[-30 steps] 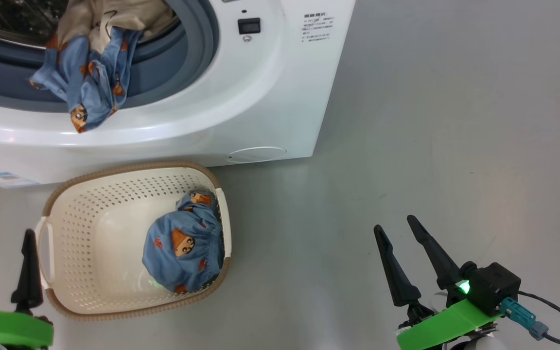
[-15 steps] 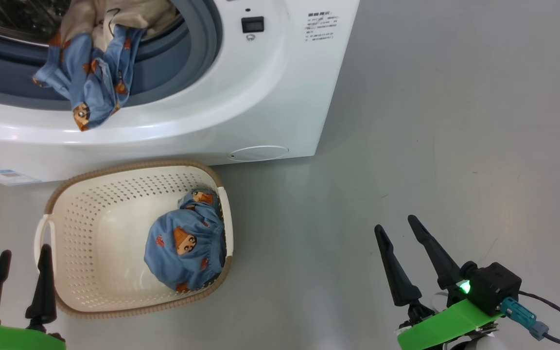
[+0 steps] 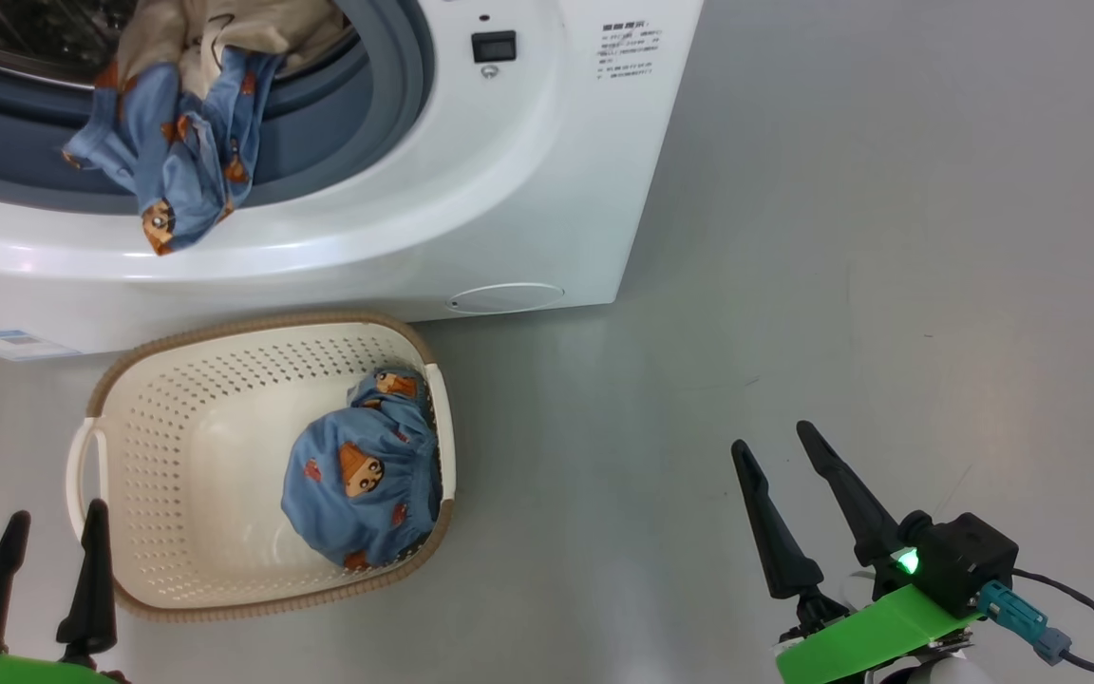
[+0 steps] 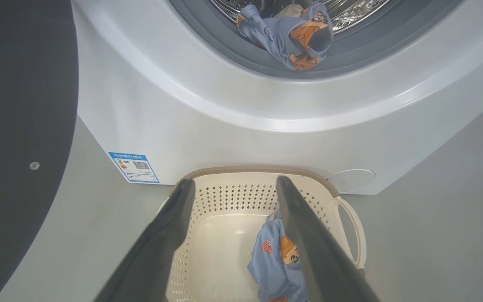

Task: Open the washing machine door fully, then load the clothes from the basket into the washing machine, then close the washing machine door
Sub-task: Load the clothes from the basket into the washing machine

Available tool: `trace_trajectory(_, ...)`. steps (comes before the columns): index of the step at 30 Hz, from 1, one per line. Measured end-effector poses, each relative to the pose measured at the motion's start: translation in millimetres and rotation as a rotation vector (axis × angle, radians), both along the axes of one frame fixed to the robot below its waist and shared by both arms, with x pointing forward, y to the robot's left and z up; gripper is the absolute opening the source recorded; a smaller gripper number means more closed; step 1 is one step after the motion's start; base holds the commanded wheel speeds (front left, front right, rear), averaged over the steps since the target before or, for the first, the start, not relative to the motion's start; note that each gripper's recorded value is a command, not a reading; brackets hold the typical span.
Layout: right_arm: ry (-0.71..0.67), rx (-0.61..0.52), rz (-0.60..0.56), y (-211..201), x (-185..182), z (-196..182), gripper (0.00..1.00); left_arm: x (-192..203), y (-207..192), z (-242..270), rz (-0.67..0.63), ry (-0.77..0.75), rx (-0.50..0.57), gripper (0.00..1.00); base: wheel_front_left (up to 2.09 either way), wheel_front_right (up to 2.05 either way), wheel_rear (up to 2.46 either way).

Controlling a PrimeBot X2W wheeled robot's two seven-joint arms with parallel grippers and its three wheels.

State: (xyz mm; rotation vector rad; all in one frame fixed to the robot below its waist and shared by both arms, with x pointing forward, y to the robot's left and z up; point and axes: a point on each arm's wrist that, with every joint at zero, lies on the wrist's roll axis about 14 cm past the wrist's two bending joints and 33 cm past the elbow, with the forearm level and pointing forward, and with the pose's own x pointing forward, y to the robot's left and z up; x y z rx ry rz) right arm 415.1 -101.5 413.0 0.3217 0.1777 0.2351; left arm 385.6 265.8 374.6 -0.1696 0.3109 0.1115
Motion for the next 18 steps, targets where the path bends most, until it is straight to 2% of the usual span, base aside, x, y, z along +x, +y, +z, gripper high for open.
trace_trajectory(6, 0.006, 0.0, -0.001, -0.3, 0.0, -2.2, 1.0, 10.7, -1.3, 4.5, -0.011, -0.022, 0.004, 1.0, 0.0, 0.0, 0.0)
trace_trajectory(18, 0.003, -0.003, -0.003, -1.4, 3.8, -2.8, 1.0, 83.4, -24.2, 47.7, -0.129, -0.193, 0.011, 1.0, 0.0, 0.0, 0.0)
